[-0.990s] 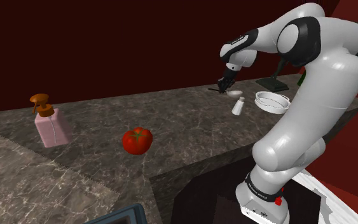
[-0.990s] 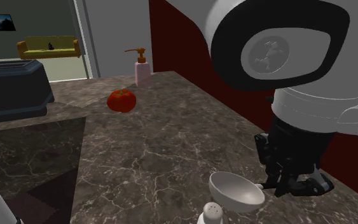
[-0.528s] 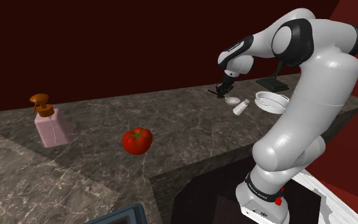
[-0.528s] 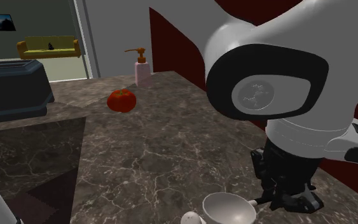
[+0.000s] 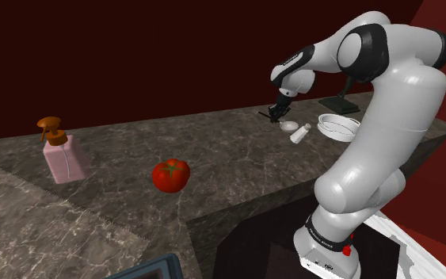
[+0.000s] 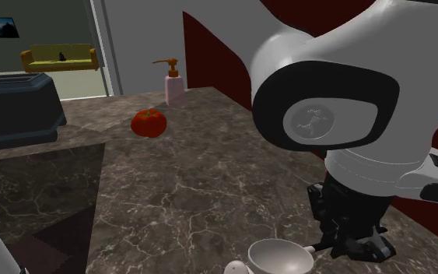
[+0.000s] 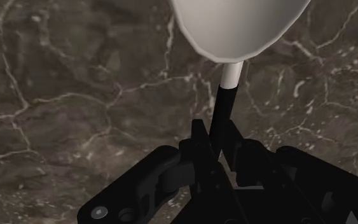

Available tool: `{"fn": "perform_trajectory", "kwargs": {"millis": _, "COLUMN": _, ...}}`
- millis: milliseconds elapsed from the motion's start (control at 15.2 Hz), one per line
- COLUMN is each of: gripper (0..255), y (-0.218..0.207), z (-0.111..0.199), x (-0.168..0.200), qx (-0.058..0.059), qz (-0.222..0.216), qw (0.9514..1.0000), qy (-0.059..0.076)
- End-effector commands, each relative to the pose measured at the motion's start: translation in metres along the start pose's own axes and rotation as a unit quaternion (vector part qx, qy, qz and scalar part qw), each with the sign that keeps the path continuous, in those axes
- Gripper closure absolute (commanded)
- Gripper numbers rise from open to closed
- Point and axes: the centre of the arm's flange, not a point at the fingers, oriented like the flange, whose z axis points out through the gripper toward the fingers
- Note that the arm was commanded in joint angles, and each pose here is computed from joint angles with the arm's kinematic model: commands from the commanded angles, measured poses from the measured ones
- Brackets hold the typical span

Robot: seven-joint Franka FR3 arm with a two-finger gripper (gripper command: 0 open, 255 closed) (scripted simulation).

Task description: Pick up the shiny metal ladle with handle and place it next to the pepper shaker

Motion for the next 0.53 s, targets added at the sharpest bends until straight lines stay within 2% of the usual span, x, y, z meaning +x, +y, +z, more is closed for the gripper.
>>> {"fn": "perform_trajectory", "kwargs": {"millis": 0, "gripper": 0, "y": 0.001, "z": 0.004, "x": -0.002, "qx": 0.0, "qz": 0.001, "qw": 1.0, "qy": -0.004}}
{"fn": "perform_trajectory", "kwargs": {"millis": 330, "gripper": 0, "y": 0.001, "z": 0.003, "x": -0.002, "qx": 0.0, "qz": 0.001, "qw": 1.0, "qy": -0.004}}
{"fn": "perform_trajectory", "kwargs": {"millis": 462, "gripper": 0, "y": 0.001, "z": -0.023, "x": -0.002, "qx": 0.0, "qz": 0.001, "qw": 1.0, "qy": -0.004}}
